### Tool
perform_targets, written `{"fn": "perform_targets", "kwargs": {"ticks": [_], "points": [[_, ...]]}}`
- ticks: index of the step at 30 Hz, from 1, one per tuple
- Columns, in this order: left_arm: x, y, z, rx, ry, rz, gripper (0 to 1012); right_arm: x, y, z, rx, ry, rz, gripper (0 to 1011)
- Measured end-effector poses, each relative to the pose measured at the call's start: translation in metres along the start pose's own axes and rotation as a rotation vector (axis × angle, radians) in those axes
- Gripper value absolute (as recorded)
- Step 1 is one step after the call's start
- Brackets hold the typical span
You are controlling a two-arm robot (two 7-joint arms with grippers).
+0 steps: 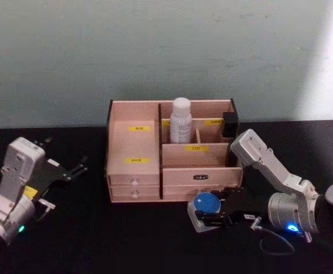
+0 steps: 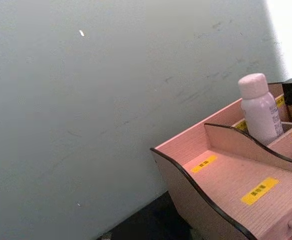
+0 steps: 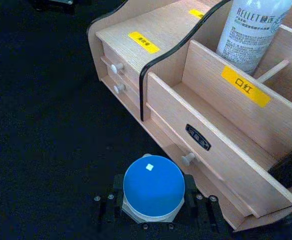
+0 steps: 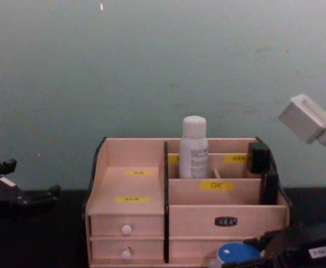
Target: Pick up the facial cleanser and watermelon frost from the table and place them into the tiered storage box.
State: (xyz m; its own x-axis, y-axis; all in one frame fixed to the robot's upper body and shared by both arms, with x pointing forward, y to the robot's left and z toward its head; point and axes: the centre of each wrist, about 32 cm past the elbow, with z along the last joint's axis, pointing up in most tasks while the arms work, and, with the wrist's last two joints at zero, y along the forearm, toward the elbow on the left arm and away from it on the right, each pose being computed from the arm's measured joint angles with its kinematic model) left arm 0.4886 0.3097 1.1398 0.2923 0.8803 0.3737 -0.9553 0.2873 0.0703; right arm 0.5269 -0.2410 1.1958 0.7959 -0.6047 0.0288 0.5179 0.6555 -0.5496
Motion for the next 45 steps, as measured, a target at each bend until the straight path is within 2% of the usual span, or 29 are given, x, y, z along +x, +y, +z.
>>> {"fn": "perform_targets", "kwargs": {"ticks": [11, 22, 28, 33, 39, 40, 45], "points": [[0.0, 0.0, 0.0, 0.0, 0.0, 0.0, 1001, 0.0, 0.0, 0.0, 0.001, 0.003, 0.002, 712], [0.0, 0.0, 0.0, 0.0, 0.0, 0.0, 1001, -0.004, -0.02, 0.002, 0.036, -0.006, 0.029, 712], [0.0, 0.0, 0.0, 0.0, 0.0, 0.0, 1001, -0.004, -0.035, 0.013, 0.079, -0.029, 0.036, 712], [0.0, 0.0, 0.0, 0.0, 0.0, 0.0, 1002, -0.003, -0.043, 0.029, 0.126, -0.057, 0.037, 712], [0.0, 0.0, 0.0, 0.0, 0.0, 0.0, 1001, -0.002, -0.042, 0.051, 0.182, -0.094, 0.035, 712], [0.0, 0.0, 0.0, 0.0, 0.0, 0.0, 1001, -0.002, -0.042, 0.051, 0.182, -0.094, 0.035, 712], [0.0, 0.0, 0.0, 0.0, 0.0, 0.0, 1001, -0.001, -0.033, 0.068, 0.223, -0.115, 0.043, 712]]}}
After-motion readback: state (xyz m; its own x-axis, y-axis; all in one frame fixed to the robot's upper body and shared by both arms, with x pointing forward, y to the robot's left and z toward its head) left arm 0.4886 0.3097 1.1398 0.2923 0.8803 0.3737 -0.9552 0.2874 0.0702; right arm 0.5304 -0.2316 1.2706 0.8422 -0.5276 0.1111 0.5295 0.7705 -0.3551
